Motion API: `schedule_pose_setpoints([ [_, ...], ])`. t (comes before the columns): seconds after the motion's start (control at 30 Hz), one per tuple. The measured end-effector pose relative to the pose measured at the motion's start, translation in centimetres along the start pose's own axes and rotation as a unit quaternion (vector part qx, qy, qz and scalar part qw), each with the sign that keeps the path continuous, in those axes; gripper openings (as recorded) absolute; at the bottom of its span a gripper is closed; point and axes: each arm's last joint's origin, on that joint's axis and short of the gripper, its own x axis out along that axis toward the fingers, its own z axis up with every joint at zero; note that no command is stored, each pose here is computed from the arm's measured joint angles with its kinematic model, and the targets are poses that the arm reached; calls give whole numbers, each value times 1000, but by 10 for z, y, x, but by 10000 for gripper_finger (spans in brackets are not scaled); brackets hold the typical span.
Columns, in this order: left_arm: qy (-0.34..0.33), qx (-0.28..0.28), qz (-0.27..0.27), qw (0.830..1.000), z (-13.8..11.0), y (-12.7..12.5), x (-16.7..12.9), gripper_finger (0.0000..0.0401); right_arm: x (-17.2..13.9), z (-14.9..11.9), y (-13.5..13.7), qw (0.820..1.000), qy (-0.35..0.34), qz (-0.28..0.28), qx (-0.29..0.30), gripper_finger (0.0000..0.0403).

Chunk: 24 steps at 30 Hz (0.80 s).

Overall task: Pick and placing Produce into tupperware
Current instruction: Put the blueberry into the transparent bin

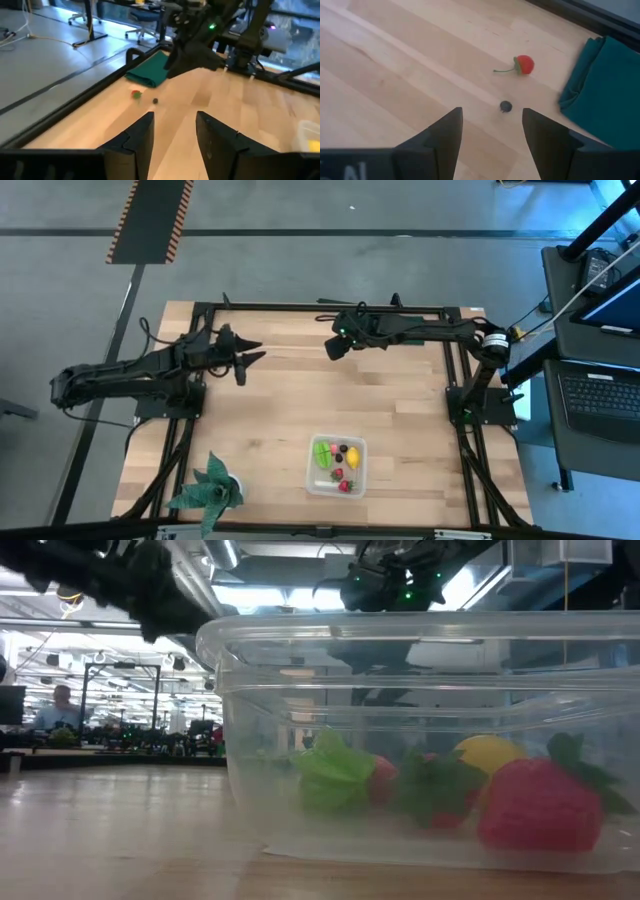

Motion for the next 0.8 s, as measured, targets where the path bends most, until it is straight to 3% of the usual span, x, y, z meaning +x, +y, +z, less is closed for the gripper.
schedule_pose_setpoints([
  [0.23,-63,-23,-17,998,-36,9,-3,141,6,-6,-4,1000,6,-6,16,208],
  [0.53,-56,-23,-16,998,-67,14,-2,152,19,-17,-10,1000,0,-4,30,208],
  [0.8,-72,-36,-20,997,-72,15,-1,146,25,-15,-14,999,-18,12,43,208],
])
